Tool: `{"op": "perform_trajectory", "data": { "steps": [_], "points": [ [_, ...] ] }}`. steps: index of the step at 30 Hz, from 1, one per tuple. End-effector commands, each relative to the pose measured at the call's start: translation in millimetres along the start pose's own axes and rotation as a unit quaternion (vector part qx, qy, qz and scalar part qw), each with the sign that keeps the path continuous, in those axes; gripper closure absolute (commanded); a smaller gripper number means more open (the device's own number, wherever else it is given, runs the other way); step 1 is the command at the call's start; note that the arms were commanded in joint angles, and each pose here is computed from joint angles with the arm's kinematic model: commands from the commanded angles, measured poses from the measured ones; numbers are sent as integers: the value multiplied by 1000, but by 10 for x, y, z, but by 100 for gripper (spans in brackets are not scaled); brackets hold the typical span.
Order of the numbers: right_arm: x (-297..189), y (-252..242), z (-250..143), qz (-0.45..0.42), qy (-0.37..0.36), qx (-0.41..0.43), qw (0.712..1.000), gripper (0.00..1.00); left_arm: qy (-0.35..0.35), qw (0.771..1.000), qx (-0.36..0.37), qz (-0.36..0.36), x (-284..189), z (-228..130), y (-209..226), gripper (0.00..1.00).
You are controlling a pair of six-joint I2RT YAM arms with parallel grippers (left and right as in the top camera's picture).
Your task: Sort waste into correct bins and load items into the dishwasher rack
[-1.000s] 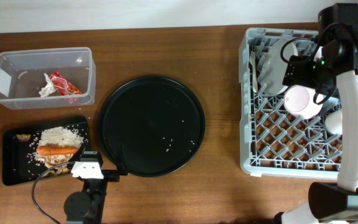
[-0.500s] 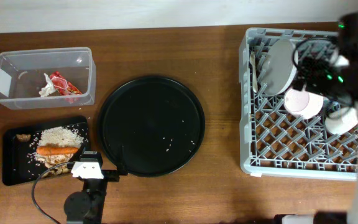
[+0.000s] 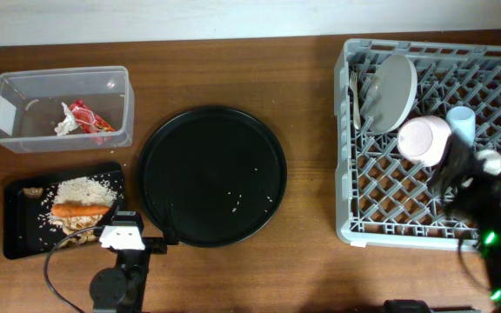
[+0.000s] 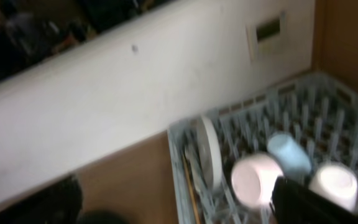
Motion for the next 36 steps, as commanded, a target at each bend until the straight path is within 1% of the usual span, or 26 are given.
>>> {"op": "perform_trajectory", "data": {
  "steps": [1, 6, 11, 15, 19, 27, 30, 33, 36],
  "points": [
    [-9, -260, -573, 39, -20, 8, 999, 1, 1, 1000, 8, 6, 2, -22, 12, 1],
    [71, -433, -1105, 113, -70, 11, 991, 1, 1, 1000, 8, 6, 2, -22, 12, 1],
    [292, -573, -1444, 131, -95, 15, 987, 1, 1, 1000, 8, 6, 2, -22, 12, 1],
    [424, -670, -1659, 131, -97, 15, 987, 1, 1, 1000, 8, 6, 2, -22, 12, 1],
    [531, -729, -1789, 135, -110, 15, 985, 1, 1, 1000, 8, 6, 2, -22, 12, 1],
    [620, -787, -1918, 147, -143, -3, 979, 1, 1, 1000, 8, 6, 2, -22, 12, 1],
    [625, -796, -1924, 140, -145, -31, 979, 1, 1, 1000, 8, 6, 2, -22, 12, 1],
    [647, -833, -1963, 127, -134, -44, 982, 1, 1, 1000, 8, 6, 2, -22, 12, 1],
    [693, -898, -2091, 107, -94, -53, 988, 1, 1, 1000, 8, 6, 2, -22, 12, 1]
  ]
}}
Point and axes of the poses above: each gripper's point midway between its finger pads, its own x axis out along the fingers, its own y axis along the line the jaws close on, z = x × y, the point moved 8 cm from there along -x, back along the fingers, and after that the axes turned 7 degrees about x, right-handed, at the moved point
